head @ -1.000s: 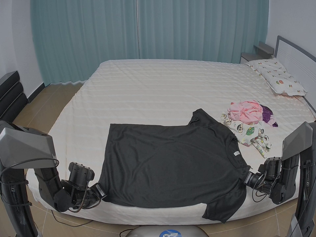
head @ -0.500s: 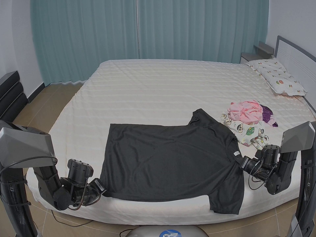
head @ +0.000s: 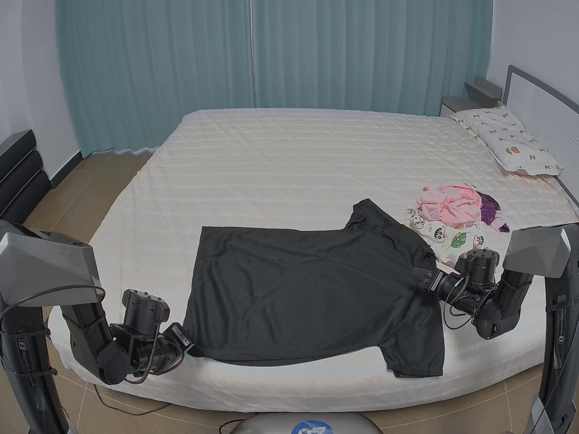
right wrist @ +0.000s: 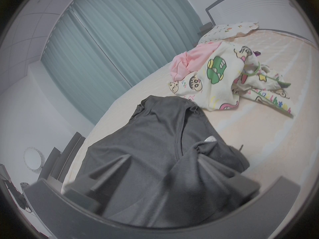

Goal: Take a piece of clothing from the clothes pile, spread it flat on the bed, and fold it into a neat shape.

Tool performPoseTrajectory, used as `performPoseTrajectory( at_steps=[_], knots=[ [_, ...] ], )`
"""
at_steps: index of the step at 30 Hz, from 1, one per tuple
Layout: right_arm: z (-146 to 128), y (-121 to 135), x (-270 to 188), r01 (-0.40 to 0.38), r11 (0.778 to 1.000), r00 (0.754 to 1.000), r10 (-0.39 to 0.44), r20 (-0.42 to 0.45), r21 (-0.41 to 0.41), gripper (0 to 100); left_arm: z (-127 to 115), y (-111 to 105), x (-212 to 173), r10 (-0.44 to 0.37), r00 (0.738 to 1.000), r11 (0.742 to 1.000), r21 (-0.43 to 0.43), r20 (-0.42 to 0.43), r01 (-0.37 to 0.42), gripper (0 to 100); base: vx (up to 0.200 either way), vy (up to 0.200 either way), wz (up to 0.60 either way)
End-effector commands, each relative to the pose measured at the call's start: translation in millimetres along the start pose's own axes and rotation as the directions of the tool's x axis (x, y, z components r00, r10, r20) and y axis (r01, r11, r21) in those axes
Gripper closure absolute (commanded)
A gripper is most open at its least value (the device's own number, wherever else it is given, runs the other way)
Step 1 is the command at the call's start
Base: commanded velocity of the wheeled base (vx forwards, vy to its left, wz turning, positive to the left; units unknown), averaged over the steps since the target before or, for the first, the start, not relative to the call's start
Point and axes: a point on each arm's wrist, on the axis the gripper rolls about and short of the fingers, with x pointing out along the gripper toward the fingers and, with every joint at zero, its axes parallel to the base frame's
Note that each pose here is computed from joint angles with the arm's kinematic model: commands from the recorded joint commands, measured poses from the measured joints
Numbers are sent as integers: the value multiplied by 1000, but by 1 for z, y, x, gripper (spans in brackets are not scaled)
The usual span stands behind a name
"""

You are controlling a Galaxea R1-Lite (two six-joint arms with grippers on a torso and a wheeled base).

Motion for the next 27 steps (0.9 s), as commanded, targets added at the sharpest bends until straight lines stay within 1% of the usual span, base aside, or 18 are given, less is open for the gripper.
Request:
performPoseTrajectory(
  at_steps=[1, 2, 4, 7, 9, 10, 13, 19, 24, 26, 27],
  knots=[
    [-1, -15, -5, 48, 999, 999, -47, -14, 20, 0, -1, 1, 1, 5, 1000, 1000, 0, -2, -5, 100, 0, 0, 0],
    [-1, -15, -5, 48, 999, 999, -47, -14, 20, 0, -1, 1, 1, 5, 1000, 1000, 0, -2, -5, 100, 0, 0, 0],
    [4, -27, -17, 89, 995, 996, -88, -12, 41, 0, -1, 2, 0, 6, 1000, 1000, 0, -3, -6, 100, 0, 0, 0],
    [2, -36, -33, 116, 991, 993, -115, -30, 61, 0, -1, 2, 0, 6, 1000, 1000, 0, -3, -6, 100, 0, 0, 0],
    [0, -35, -43, 96, 993, 995, -92, -48, 72, 0, -1, 1, 1, 5, 1000, 1000, 0, -2, -5, 100, 0, 0, 0],
    [-4, -35, -49, 73, 994, 995, -67, -70, 76, 0, -1, 2, 0, 6, 1000, 1000, 0, -3, -6, 100, 0, 0, 0],
    [-11, -35, -55, 47, 996, 994, -39, -105, 74, 0, -1, 1, 0, 4, 1000, 1000, 0, -4, -4, 100, 0, 0, 0],
    [-18, -35, -46, 20, 998, 992, -12, -126, 56, 0, -1, 1, 0, 4, 1000, 1000, 0, -4, -4, 100, 0, 0, 0],
    [-21, -38, -34, -12, 1000, 990, 15, -142, 22, 0, -1, 2, 0, 5, 1000, 1000, 0, -4, -5, 100, 0, 0, 0],
    [-23, -38, -35, -63, 998, 984, 65, -168, 15, 0, -1, 2, 0, 5, 1000, 1000, 1, -4, -5, 100, 0, 0, 0],
    [-24, -38, -35, -76, 997, 982, 77, -174, 11, 0, -1, 2, 0, 7, 1000, 1000, 1, -5, -7, 100, 0, 0, 0]
  ],
)
